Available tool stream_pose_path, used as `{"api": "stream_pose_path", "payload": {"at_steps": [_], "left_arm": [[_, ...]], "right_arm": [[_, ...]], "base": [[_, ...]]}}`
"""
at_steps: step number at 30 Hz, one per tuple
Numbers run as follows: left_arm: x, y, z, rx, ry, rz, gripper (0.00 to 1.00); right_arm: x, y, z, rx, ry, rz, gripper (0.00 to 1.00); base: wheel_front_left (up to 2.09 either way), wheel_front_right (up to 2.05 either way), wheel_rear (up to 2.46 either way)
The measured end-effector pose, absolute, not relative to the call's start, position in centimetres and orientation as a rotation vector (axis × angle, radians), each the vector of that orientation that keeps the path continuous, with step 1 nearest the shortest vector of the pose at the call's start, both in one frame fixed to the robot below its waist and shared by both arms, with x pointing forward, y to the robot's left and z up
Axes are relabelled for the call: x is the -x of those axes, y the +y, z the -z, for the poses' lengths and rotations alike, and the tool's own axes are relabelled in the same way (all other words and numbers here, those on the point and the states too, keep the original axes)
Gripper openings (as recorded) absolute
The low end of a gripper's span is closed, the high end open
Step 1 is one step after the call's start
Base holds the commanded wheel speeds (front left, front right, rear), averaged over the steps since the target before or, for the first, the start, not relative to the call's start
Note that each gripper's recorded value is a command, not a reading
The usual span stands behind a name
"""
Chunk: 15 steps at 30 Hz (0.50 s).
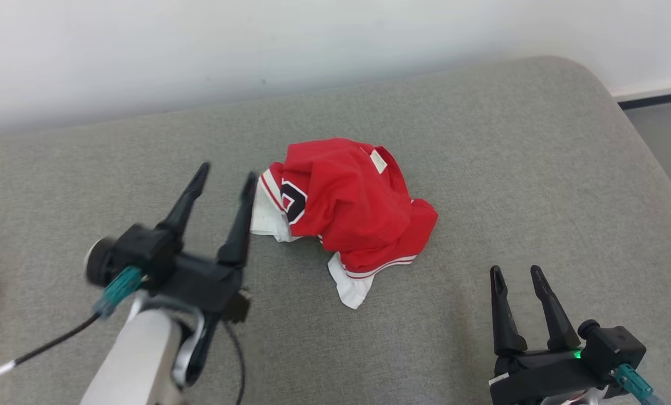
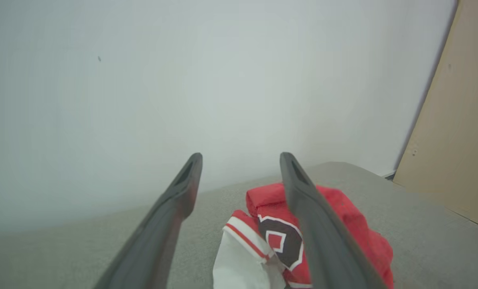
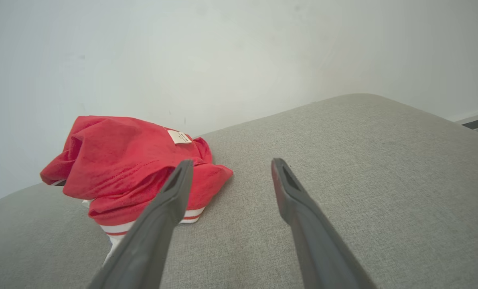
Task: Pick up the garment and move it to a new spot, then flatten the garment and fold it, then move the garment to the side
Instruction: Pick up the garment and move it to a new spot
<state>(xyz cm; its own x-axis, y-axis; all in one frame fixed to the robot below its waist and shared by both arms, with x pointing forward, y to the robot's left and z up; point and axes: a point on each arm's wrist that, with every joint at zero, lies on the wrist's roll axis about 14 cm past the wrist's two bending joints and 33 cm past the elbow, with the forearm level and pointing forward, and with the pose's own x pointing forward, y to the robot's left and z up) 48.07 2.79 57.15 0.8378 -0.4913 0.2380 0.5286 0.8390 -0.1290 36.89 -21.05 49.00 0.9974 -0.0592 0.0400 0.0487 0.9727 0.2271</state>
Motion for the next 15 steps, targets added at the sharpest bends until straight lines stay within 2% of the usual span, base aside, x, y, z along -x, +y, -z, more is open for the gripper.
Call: {"api": "stream_pose_path", "payload": {"at_steps": [15], "left_arm": [[-42.9,15.7,-52.1,0.108,-0.107,0.186,1.00]], "right_arm": [[-36.2,-19.5,-49.5,-0.210,-0.058,0.004,1.00]], "base": [[0.00,0.00,0.00]]}}
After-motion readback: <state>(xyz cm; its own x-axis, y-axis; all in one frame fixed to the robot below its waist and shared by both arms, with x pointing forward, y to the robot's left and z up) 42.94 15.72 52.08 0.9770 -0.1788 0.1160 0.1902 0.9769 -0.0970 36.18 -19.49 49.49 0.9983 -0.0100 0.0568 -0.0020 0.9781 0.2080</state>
